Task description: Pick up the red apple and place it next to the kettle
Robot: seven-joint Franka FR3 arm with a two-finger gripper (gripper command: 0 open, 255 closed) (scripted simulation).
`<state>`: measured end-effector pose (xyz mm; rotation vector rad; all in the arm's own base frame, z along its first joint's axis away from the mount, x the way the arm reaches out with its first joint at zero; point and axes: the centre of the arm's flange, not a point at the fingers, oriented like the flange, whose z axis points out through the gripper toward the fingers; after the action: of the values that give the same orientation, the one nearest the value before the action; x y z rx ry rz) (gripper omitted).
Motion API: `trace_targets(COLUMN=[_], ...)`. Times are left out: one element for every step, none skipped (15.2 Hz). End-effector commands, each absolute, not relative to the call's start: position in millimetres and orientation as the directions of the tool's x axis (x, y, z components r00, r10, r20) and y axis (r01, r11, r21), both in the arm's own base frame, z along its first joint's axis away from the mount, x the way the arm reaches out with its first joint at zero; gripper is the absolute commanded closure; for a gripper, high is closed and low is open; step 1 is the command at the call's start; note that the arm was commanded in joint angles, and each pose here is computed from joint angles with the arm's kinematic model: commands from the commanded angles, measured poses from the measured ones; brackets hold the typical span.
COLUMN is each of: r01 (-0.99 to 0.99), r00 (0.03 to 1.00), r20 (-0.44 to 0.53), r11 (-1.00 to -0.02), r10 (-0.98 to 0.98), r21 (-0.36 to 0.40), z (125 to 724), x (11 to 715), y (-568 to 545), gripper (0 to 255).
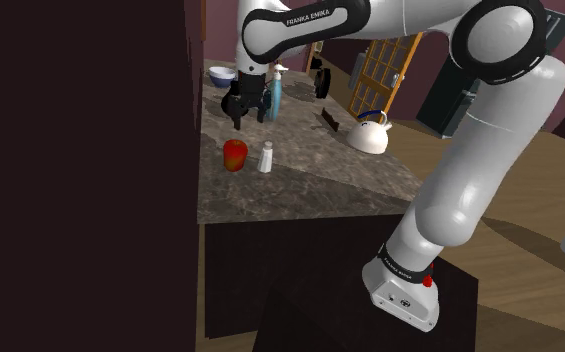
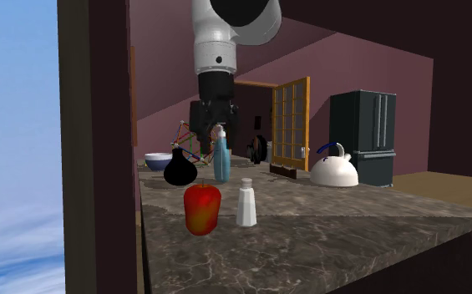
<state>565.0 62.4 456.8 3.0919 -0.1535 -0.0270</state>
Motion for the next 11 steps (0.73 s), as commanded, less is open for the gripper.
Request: trace_targets(r01=[-0.109,-0.114,-0.115,-0.115,-0.115,-0.115,-0.115,-0.115,-0.115,-0.115,-0.115], r00=[0.994,0.993,0.993,0.993,0.993,0.993,0.993,0.993,0.993,0.993,0.993], r20=[-0.018,-0.019,-0.019,-0.019,-0.019,-0.019,-0.019,-0.019,-0.019,-0.019,-0.019], r11=[-0.993,-0.993,-0.992,-0.992,-0.992,-0.992,-0.992,-0.992,-0.992,-0.992,-0.992], r10=[-0.11,-0.115,-0.116,-0.116,-0.116,-0.116,-0.116,-0.116,-0.116,-0.116,-0.116], r21=[0.044,0.043,0.043,0.043,0.043,0.043,0.043,0.043,0.043,0.043,0.043], z=[444.2,438.8,438.4,433.1,427.8,422.5,417.3,412.0,406.7,398.4,398.4], x=[590.2,601.8,602.8,602.7,602.5,602.4,602.3,602.2,602.0,601.9,601.8], y=[67.3,70.9,71.2,71.0,70.8,70.6,70.3,70.1,69.9,69.6,69.6], gripper=[0,0,0,0,0,0,0,0,0,0,0])
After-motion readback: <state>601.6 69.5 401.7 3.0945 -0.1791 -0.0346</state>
